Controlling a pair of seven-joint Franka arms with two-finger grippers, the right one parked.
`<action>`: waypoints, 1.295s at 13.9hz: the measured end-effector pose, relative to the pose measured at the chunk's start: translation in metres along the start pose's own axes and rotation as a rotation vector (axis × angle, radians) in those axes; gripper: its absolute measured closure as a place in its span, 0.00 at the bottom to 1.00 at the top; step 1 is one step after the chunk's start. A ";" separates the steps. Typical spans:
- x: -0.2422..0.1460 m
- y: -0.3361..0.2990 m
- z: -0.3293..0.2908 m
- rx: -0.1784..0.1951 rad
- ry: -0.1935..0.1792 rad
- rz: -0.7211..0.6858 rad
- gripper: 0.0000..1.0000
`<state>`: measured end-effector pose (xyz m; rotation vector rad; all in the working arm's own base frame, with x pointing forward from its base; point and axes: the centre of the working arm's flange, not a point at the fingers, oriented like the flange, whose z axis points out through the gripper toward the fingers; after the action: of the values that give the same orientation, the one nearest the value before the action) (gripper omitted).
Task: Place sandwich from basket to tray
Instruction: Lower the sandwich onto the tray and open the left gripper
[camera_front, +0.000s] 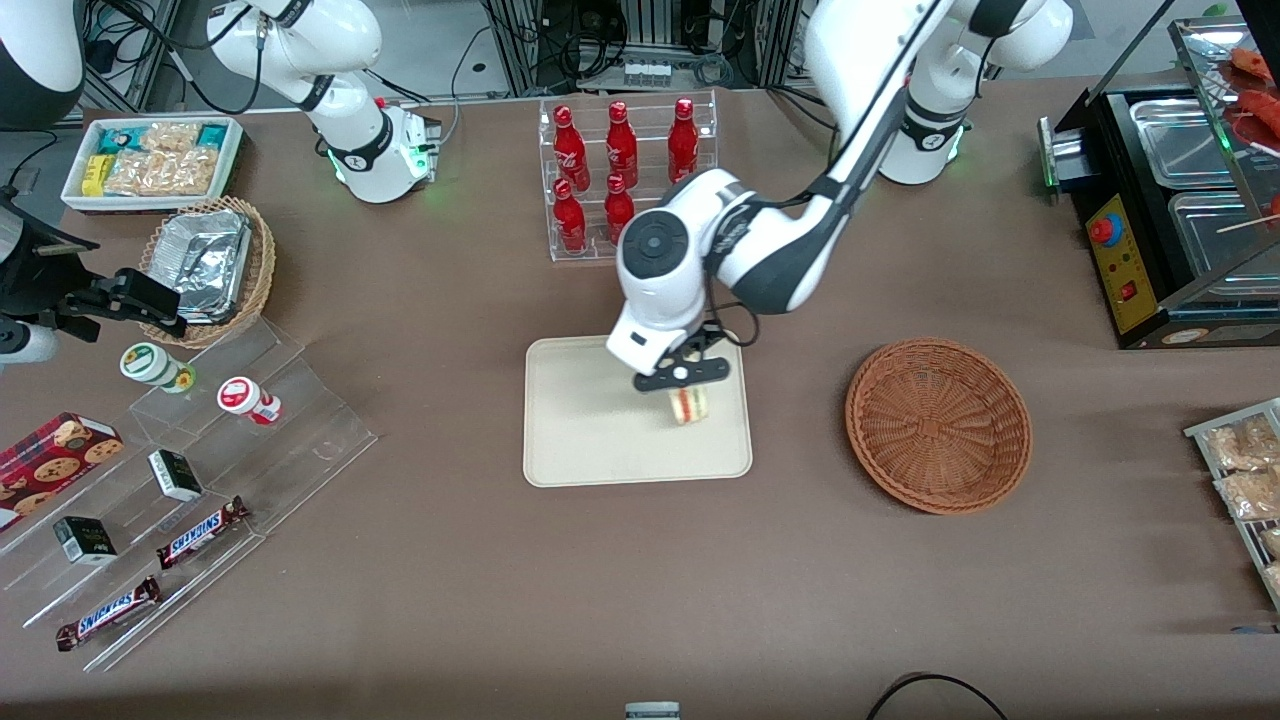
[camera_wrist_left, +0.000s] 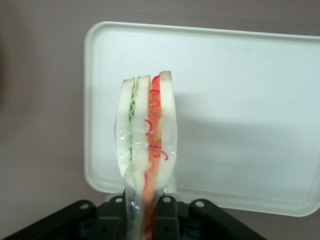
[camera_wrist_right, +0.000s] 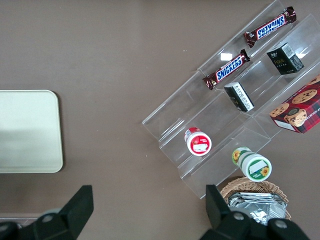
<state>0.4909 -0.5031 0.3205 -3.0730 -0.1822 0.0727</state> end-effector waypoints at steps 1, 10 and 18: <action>-0.003 0.007 0.008 -0.013 0.009 0.009 0.85; -0.026 0.041 0.077 -0.023 0.013 0.095 0.85; -0.026 0.043 0.087 -0.027 0.020 0.109 0.66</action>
<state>0.4658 -0.5438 0.2321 -3.1076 -0.0140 0.0458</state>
